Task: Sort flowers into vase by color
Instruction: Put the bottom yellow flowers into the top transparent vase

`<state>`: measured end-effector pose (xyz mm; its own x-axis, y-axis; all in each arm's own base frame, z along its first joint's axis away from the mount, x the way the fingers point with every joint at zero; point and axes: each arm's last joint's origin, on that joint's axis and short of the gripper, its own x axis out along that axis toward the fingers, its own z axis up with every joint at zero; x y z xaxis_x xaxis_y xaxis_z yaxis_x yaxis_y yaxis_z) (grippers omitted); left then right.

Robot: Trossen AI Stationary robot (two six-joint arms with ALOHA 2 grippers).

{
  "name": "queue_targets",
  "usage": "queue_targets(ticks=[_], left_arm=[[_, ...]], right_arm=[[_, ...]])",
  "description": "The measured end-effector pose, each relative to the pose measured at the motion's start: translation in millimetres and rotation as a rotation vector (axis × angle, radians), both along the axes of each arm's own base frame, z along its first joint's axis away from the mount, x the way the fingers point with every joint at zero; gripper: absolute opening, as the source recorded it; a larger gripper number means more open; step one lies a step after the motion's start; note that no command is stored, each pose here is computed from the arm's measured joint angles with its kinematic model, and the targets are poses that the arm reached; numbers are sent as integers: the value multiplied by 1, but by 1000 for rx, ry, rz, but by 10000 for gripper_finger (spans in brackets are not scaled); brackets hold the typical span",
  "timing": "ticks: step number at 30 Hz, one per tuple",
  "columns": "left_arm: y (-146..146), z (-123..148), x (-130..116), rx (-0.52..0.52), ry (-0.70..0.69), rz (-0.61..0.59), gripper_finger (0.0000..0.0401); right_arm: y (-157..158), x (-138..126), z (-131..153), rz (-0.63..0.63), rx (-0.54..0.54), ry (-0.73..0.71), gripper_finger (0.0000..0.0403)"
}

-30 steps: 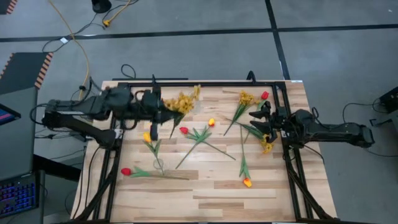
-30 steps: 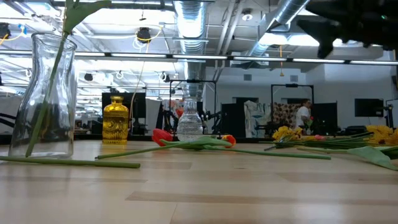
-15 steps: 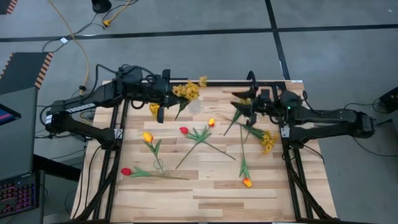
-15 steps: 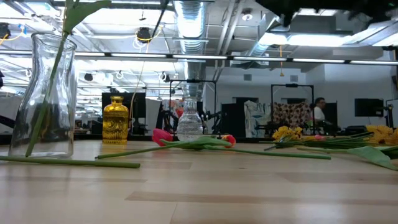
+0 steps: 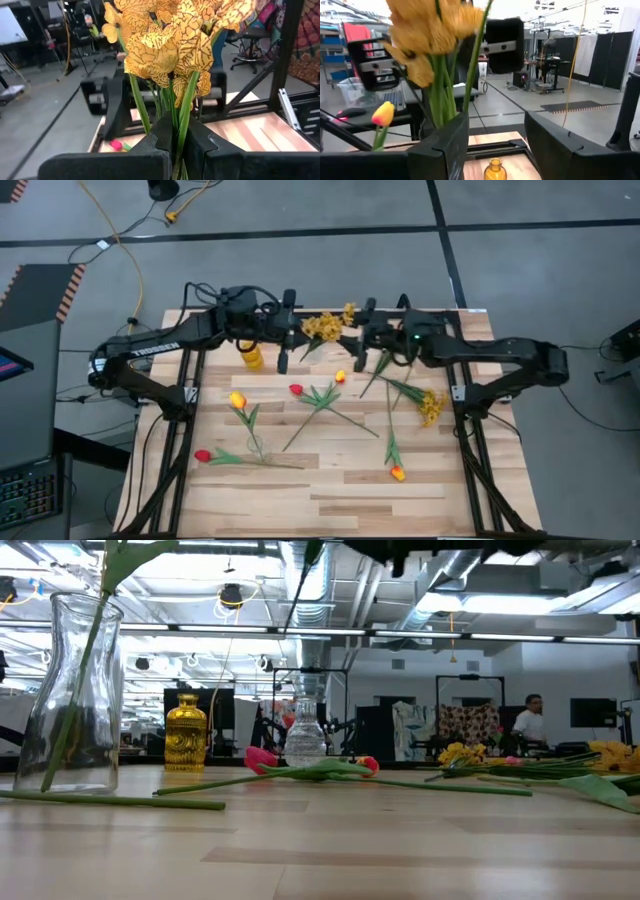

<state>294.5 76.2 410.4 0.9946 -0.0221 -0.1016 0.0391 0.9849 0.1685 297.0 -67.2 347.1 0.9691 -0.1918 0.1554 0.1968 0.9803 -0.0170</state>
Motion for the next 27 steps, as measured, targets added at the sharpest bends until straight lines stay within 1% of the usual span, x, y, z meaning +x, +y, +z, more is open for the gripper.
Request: queue_targets(ticks=[3,9,15,22,27], left_arm=[[0,1,0,24,-11,0,7],[3,1,-1,24,-7,4,7],[5,-1,-7,12,39,20,7],[6,-3,-11,5,71,28,7],[6,-2,-11,24,69,25,7]], right_arm=[[-2,12,-3,11,-35,23,221],[2,27,-7,54,-90,52,221],[2,28,-16,66,-66,188,221],[2,27,-18,70,-60,214,221],[3,27,-16,70,-65,195,221]])
